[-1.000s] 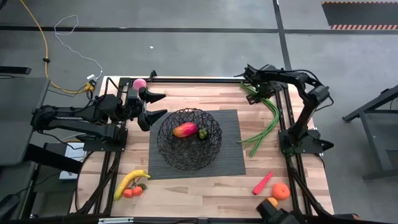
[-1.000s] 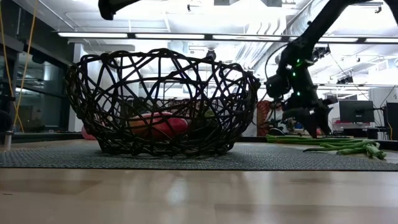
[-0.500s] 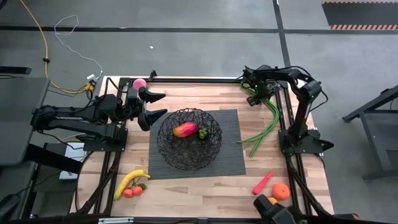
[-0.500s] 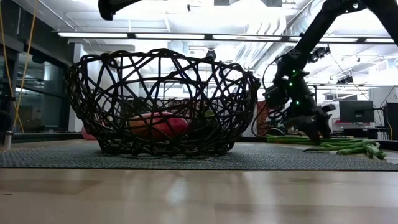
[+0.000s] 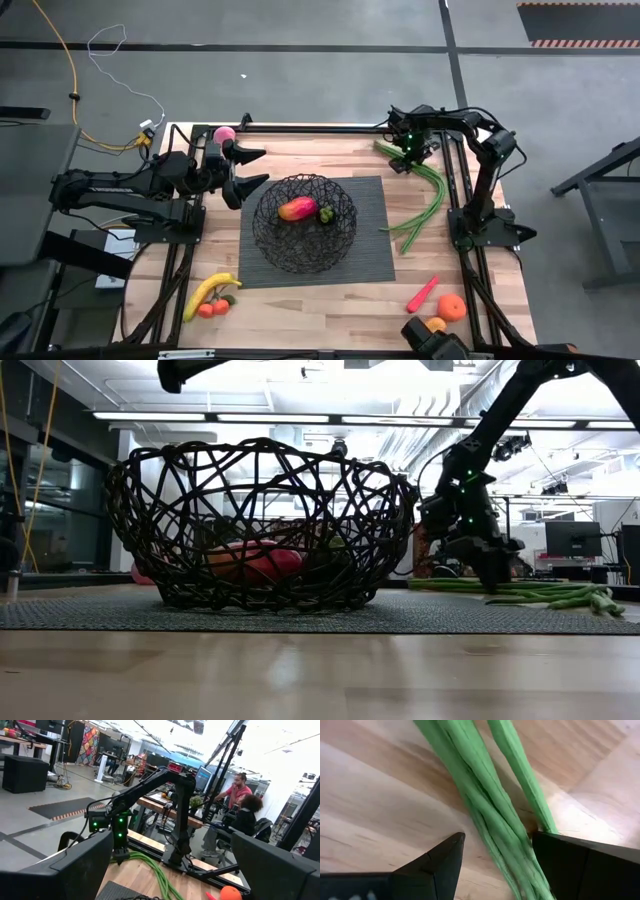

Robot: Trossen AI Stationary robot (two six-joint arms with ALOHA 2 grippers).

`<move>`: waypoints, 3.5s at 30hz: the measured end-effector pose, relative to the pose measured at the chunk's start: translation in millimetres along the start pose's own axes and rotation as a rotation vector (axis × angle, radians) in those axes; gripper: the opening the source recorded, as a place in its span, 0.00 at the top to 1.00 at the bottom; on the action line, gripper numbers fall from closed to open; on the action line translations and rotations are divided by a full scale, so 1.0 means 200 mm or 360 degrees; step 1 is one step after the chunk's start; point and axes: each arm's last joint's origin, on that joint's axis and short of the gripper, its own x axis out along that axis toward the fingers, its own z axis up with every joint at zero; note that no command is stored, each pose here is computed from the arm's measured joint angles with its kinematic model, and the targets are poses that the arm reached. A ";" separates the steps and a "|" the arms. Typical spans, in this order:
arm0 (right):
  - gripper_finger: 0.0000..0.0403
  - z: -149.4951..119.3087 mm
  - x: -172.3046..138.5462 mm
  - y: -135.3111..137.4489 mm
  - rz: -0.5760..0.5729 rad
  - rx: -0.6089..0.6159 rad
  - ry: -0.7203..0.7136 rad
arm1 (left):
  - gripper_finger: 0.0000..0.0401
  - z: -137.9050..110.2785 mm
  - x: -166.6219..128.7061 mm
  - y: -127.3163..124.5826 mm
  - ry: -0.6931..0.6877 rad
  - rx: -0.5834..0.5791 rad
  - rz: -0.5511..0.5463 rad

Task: Build produce basket
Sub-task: Put the green beans into the black mesh basket

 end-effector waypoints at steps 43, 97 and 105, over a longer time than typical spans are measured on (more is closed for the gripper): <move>0.15 0.07 -0.27 0.06 0.0054 -0.0140 -0.0393 | 0.03 0.00 0.00 0.00 0.0000 -0.0009 -0.0001; 0.15 0.19 -0.08 0.23 -0.0017 -0.0262 -0.0382 | 0.03 0.00 0.00 0.00 0.0001 -0.0047 0.0000; 0.15 0.19 -0.08 0.22 -0.0049 -0.0200 -0.0383 | 0.03 0.00 0.00 0.00 0.0001 -0.0046 0.0000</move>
